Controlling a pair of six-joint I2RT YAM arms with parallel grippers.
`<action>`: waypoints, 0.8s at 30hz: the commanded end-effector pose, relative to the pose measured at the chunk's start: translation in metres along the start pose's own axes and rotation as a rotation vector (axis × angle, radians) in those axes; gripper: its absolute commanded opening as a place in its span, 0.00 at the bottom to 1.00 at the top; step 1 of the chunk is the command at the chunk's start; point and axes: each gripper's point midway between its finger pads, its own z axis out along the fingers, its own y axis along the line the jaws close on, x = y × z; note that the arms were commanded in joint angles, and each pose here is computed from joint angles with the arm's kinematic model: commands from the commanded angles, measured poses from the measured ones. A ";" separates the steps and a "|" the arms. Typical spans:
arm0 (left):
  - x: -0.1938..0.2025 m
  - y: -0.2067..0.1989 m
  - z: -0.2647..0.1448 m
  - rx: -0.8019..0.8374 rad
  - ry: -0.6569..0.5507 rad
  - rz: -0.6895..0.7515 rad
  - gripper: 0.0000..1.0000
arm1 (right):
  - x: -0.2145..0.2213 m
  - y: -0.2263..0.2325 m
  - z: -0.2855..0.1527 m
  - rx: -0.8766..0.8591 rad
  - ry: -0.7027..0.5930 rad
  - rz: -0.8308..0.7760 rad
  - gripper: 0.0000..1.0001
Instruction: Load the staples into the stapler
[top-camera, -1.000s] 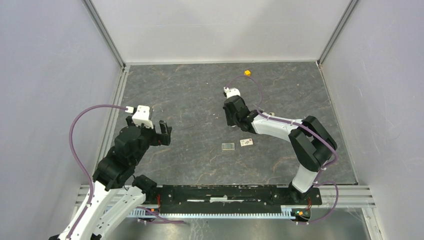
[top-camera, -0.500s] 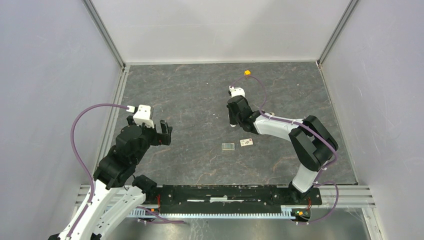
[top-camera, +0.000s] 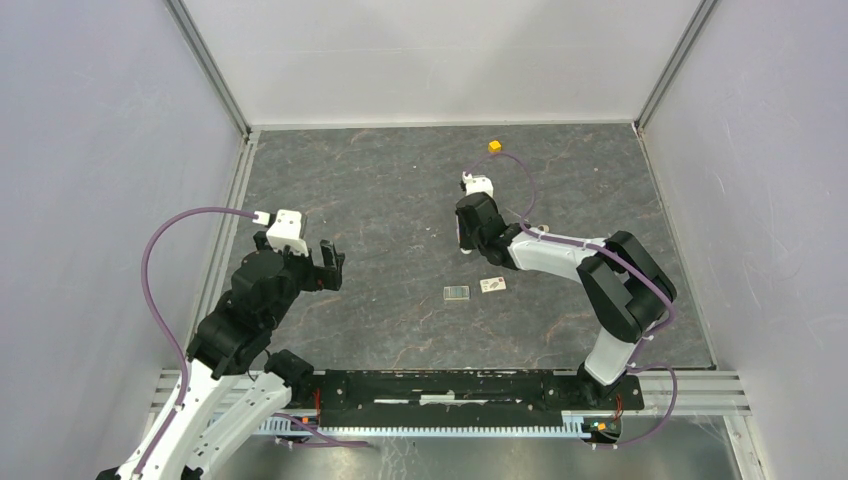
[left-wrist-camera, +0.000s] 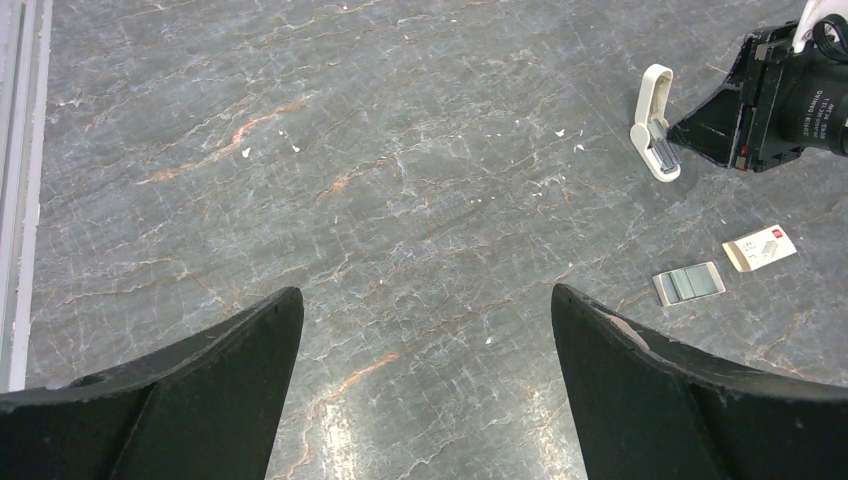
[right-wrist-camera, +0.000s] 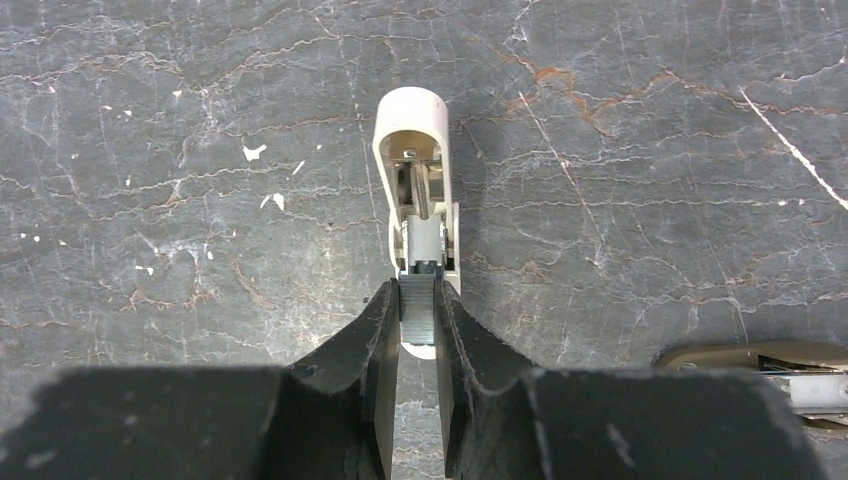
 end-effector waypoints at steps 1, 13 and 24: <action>-0.010 0.000 -0.001 0.004 -0.041 0.030 1.00 | -0.011 -0.005 0.001 0.022 -0.050 0.038 0.23; -0.008 -0.002 0.002 0.014 -0.025 0.034 1.00 | -0.006 -0.004 0.006 0.018 -0.043 0.055 0.23; -0.008 -0.003 0.002 0.020 -0.024 0.034 1.00 | -0.003 -0.003 0.008 0.012 -0.034 0.063 0.23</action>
